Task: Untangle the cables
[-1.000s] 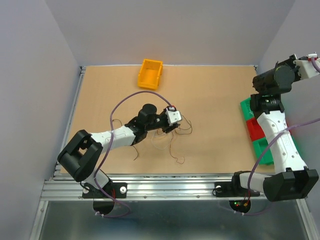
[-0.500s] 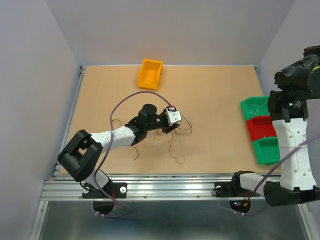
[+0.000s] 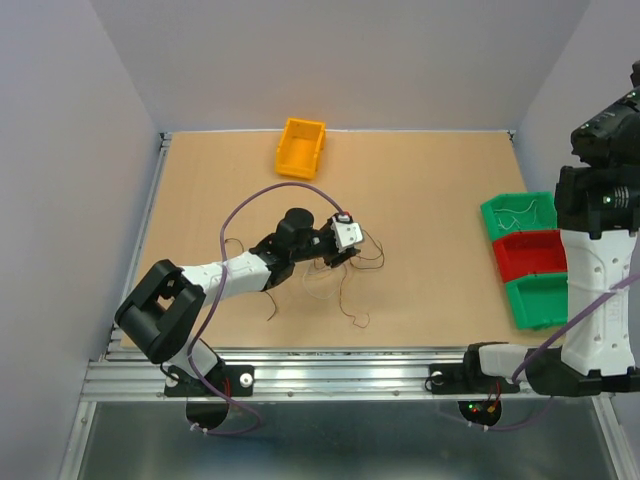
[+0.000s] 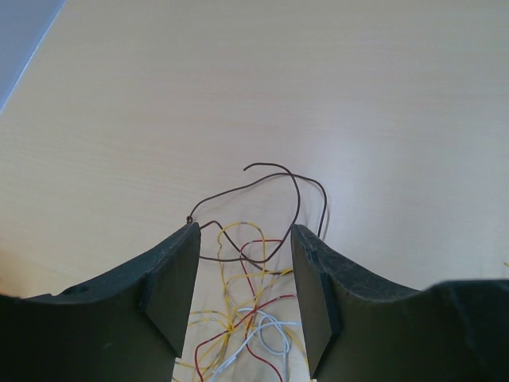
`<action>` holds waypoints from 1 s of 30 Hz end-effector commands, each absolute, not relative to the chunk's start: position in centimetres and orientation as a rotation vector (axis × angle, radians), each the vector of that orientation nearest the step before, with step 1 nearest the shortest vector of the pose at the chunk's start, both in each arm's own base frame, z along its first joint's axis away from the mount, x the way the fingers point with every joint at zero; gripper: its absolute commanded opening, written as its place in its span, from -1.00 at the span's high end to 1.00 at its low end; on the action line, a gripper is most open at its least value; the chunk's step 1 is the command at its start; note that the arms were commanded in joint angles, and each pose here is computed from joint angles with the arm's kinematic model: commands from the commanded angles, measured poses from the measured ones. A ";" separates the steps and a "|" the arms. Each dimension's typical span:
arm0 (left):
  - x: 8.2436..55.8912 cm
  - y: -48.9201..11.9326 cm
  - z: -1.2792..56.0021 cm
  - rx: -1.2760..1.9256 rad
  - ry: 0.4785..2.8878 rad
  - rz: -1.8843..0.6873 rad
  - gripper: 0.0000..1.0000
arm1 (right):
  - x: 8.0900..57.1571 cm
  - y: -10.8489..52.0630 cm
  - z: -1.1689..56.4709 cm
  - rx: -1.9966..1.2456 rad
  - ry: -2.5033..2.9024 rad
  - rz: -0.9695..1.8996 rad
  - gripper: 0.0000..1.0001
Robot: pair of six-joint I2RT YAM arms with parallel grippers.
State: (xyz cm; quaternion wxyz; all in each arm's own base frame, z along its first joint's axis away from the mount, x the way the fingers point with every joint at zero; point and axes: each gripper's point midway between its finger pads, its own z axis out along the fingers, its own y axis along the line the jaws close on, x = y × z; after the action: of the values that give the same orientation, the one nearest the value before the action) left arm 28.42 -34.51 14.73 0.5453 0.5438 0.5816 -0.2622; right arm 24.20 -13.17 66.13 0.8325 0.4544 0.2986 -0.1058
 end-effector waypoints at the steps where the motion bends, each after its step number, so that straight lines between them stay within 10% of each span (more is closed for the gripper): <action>1: 28.1 -35.2 19.5 1.252 1.257 -0.641 -0.19 | 23.2 -12.4 69.7 0.902 0.577 -0.134 0.99; 9: 28.1 -35.2 19.4 1.256 1.257 -0.643 -0.19 | 21.0 -11.4 73.0 0.854 0.501 -0.021 0.99; 30: 27.1 -35.1 20.3 1.261 1.222 -0.661 -0.19 | 30.0 -15.3 60.1 1.062 0.705 -0.424 0.99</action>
State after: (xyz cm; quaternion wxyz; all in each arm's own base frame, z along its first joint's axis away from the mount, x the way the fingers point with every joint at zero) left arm 27.72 -34.57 16.87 0.5599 0.5441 0.5621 -0.2729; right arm 34.30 -13.52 58.08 0.7793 0.4552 0.3896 -0.1834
